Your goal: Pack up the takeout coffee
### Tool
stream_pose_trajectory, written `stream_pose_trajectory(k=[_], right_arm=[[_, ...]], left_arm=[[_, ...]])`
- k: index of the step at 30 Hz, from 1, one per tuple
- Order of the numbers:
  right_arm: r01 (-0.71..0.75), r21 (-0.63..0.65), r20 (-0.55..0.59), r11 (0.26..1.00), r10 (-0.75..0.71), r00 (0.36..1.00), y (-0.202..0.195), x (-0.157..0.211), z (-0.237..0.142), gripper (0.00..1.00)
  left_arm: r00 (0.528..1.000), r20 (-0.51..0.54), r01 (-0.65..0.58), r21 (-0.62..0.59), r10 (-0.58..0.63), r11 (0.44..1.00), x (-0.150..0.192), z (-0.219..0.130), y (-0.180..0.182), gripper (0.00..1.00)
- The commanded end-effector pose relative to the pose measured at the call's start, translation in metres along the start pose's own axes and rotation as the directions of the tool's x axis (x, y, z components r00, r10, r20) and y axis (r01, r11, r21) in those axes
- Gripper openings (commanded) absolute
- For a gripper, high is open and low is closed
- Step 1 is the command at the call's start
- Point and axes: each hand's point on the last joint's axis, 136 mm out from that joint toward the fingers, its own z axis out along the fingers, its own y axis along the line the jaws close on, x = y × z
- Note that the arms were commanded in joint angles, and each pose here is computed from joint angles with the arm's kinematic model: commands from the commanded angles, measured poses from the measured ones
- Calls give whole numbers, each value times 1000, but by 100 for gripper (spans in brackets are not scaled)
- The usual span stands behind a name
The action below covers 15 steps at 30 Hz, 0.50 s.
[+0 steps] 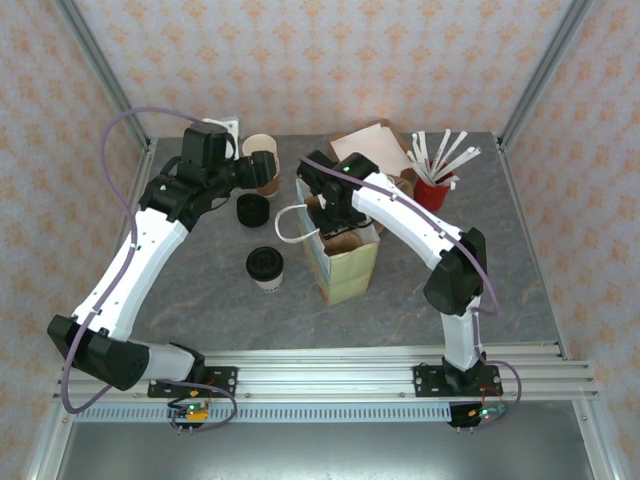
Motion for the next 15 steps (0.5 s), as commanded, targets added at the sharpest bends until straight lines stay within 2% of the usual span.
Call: stream_pose_trajectory(k=[1,15], right_arm=[[-5,12,-20,1000,6,1000,-5,0,12,29],[-17,16,-63,1000,18,998,-5,8,41,29]], left_arm=[[999,46,21,-6,-21,1000,-7,-10,3,76],[999,42,29,3,-29,1000,-1,-16,4,76]])
